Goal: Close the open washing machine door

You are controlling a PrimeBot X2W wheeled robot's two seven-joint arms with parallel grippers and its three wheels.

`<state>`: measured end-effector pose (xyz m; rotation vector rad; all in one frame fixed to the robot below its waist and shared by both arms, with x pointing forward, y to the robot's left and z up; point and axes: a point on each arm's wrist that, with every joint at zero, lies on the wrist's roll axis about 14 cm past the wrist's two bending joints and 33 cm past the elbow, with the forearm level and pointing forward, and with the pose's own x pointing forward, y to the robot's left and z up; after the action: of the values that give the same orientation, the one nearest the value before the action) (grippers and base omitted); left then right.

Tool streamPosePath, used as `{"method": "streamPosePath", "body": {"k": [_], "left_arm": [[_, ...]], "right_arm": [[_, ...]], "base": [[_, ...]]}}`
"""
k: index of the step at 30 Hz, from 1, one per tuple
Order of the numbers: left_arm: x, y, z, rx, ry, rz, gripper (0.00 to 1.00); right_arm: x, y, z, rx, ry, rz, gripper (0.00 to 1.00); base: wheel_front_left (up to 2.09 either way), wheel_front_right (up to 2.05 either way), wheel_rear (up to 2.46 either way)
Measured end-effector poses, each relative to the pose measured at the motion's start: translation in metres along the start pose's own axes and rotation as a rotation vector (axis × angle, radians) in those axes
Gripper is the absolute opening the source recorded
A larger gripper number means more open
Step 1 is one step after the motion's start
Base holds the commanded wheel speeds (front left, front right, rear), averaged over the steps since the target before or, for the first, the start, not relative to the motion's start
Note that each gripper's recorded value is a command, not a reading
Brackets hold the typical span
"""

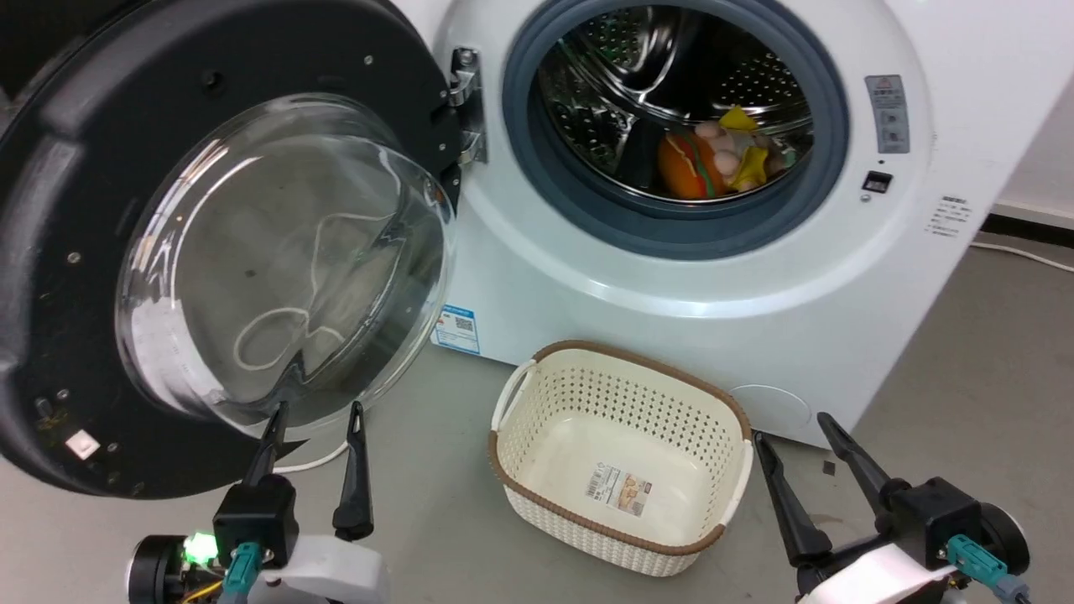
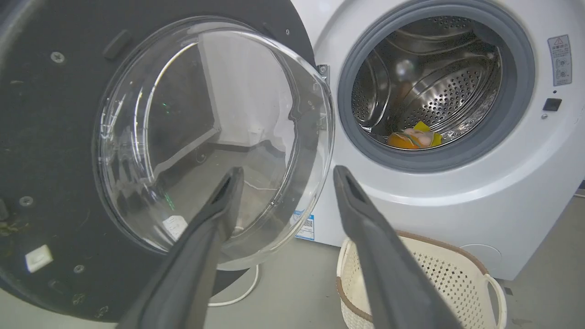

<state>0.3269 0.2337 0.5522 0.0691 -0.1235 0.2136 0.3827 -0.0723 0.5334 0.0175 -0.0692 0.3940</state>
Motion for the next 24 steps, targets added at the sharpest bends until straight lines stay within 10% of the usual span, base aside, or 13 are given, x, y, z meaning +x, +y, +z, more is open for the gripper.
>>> {"method": "streamPosePath", "body": {"k": [24], "left_arm": [[-0.028,0.038,0.005,0.001,-0.036,0.146,1.0]], "right_arm": [[0.02,0.046,0.001,0.036,-0.034,0.159,1.0]], "base": [[0.0,0.0,0.0]]}}
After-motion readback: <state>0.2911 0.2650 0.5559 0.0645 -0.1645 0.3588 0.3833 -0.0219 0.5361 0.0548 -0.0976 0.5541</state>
